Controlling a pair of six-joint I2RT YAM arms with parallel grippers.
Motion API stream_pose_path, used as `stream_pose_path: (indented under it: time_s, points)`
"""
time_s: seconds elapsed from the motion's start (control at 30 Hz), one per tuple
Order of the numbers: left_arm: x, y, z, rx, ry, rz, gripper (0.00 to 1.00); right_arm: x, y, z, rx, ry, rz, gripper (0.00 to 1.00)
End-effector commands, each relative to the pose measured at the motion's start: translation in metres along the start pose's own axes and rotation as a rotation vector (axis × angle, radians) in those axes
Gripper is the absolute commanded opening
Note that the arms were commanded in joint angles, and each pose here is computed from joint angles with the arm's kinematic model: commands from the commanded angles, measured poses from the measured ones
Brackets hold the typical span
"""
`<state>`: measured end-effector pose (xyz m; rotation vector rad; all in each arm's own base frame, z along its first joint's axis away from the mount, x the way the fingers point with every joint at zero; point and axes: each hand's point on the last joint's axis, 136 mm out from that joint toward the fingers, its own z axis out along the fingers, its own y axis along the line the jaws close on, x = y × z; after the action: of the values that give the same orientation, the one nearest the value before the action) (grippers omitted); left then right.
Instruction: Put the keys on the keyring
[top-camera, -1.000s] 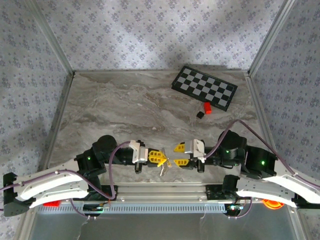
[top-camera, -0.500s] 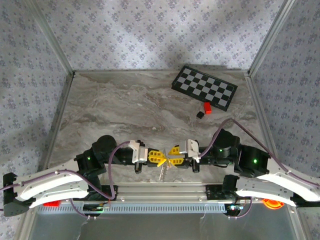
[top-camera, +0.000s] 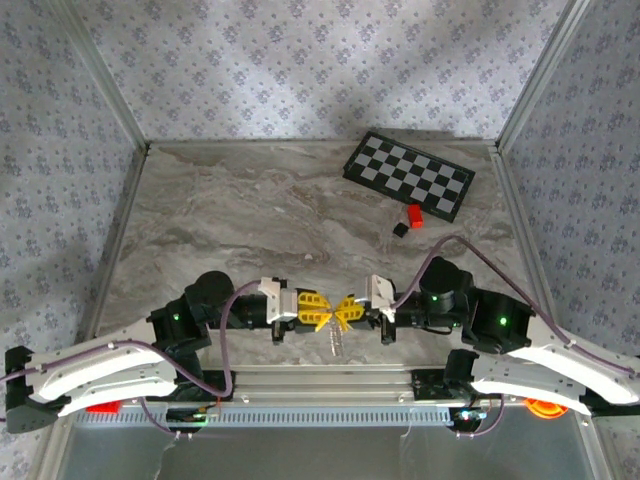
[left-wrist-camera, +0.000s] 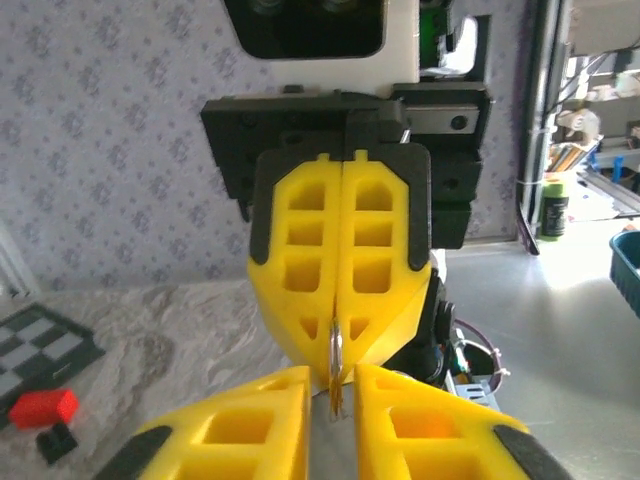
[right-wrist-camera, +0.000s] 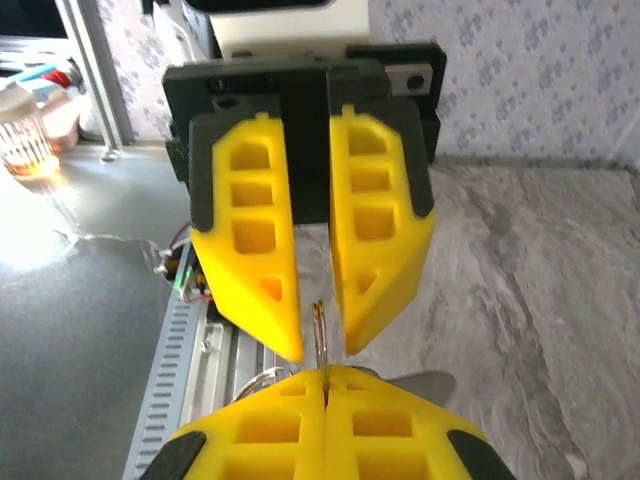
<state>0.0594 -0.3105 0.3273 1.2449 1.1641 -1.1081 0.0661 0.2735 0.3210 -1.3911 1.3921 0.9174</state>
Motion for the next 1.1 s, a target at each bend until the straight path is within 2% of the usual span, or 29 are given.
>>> stream_pose_path:
  time_s: [0.0,0.17,0.4,0.8,1.07]
  points:
    - [-0.014,0.014,-0.011,-0.094,-0.004,0.01,0.26,-0.005,-0.011,-0.013,0.07,0.03,0.011,0.0]
    - [-0.008,0.019,-0.016,-0.132,0.045,0.013,0.29,0.004,-0.019,-0.014,0.094,0.142,0.025,0.0]
    - [-0.008,0.019,-0.006,-0.111,0.044,0.01,0.32,0.031,-0.031,-0.002,0.113,0.351,0.023,0.0]
    - [0.013,0.028,0.005,-0.136,0.132,0.036,0.32,0.024,-0.022,0.009,0.025,0.342,0.01,0.0]
    - [0.016,0.027,0.008,-0.13,0.137,0.045,0.3,0.021,-0.018,0.009,0.003,0.324,0.014,0.0]
